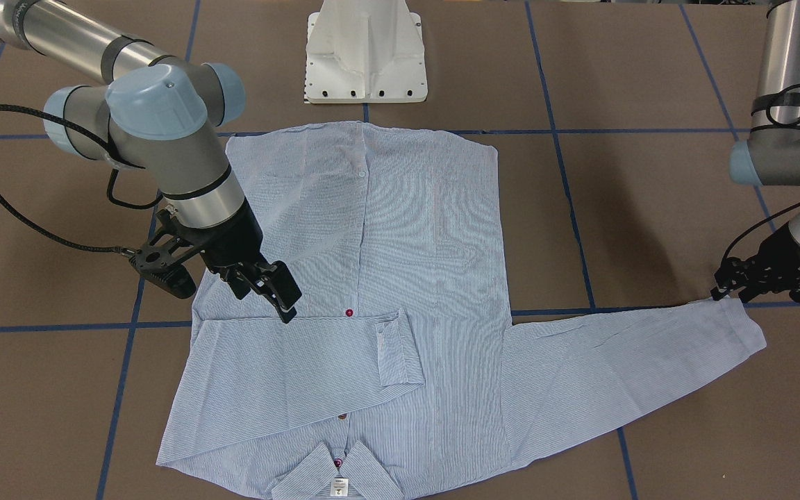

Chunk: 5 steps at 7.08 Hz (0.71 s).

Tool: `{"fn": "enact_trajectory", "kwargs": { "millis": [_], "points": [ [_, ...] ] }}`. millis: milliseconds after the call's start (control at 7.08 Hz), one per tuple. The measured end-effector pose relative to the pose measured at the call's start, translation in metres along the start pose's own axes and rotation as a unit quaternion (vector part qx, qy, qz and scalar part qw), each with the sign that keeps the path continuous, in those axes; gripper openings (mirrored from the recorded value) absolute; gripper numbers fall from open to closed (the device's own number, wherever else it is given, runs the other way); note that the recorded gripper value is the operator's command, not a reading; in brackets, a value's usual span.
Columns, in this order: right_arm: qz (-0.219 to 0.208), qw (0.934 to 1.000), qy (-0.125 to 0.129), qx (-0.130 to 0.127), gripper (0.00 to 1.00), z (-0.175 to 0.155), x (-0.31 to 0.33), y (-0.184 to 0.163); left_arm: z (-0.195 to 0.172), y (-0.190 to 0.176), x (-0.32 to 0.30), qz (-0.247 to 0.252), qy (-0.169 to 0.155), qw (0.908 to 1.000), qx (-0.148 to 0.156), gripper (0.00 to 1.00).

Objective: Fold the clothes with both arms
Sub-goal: 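Release the sleeve and withdraw the right gripper while the left gripper grasps the other cuff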

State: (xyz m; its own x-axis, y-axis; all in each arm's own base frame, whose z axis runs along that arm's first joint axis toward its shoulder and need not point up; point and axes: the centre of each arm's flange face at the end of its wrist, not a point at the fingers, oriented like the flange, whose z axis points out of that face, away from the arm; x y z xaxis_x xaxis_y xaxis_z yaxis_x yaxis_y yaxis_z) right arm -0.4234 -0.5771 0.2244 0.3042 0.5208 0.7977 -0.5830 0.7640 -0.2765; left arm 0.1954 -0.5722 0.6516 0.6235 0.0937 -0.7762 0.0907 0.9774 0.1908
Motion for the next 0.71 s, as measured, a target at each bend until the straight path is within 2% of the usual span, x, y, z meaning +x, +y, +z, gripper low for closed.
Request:
{"fn": "enact_trajectory", "kwargs": {
  "millis": [282,706],
  "points": [
    [0.001,1.0000,0.003,0.003,0.99,-0.004,0.004,-0.001,-0.004,-0.008,0.008,0.005,-0.005,0.9999,0.014,0.00],
    [-0.001,1.0000,0.001,0.006,0.99,-0.014,0.022,-0.002,-0.042,-0.039,0.062,0.029,0.022,0.9977,0.057,0.00]
  ]
}}
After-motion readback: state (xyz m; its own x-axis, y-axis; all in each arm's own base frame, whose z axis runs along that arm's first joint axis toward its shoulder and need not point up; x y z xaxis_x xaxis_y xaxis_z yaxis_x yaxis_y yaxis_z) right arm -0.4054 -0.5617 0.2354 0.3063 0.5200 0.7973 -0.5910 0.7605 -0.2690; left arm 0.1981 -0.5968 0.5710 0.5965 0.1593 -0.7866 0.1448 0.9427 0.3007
